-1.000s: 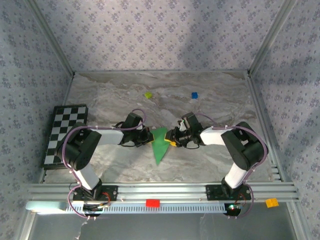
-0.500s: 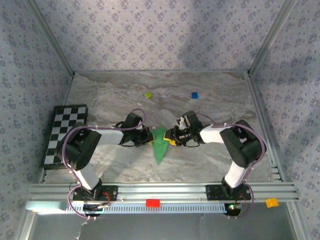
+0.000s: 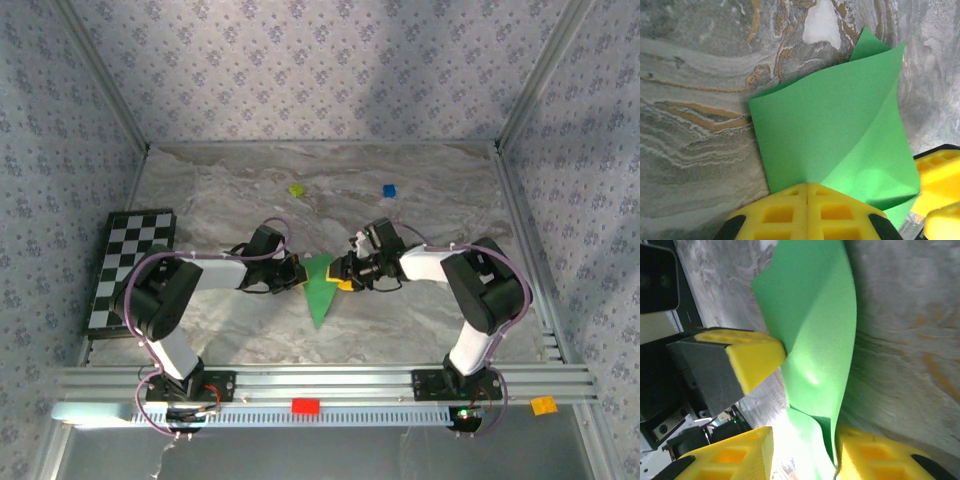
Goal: Fold a paper plane with a square sheet of paper (pick it up from the middle)
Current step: Fold the wing for the fifth time at the center of the table.
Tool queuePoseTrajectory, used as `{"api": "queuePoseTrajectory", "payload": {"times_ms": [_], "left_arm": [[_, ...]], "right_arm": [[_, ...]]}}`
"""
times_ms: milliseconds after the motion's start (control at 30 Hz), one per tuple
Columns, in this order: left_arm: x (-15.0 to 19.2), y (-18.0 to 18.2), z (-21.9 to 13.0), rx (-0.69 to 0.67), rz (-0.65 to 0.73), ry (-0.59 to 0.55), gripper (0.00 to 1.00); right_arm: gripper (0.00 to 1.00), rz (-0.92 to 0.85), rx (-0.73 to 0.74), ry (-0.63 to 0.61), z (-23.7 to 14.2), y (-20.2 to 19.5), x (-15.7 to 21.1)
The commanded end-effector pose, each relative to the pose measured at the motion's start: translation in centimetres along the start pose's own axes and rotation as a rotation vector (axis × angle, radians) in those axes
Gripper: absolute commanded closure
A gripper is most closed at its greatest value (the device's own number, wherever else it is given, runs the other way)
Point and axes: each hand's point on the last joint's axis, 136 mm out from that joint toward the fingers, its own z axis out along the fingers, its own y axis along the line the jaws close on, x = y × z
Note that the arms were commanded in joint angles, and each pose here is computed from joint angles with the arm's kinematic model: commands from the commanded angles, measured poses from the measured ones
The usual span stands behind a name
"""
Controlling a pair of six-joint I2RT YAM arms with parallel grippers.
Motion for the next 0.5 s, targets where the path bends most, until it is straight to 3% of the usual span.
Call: {"api": "queuePoseTrajectory", "payload": {"times_ms": [0, 267, 467], "left_arm": [[0.3, 0.8, -0.4, -0.031, -0.005, 0.005, 0.99], [0.4, 0.9, -0.5, -0.032, -0.007, 0.002, 0.99], [0.3, 0.9, -0.7, -0.034, -0.007, -0.003, 0.99]], "right_arm": [[0.63, -0.038, 0.005, 0.08, 0.4, -0.2, 0.8], [0.63, -0.048, 0.048, 0.091, 1.0, -0.9, -0.2], [0.69, -0.027, 0.142, 0.052, 0.2, -2.0, -0.5]]}}
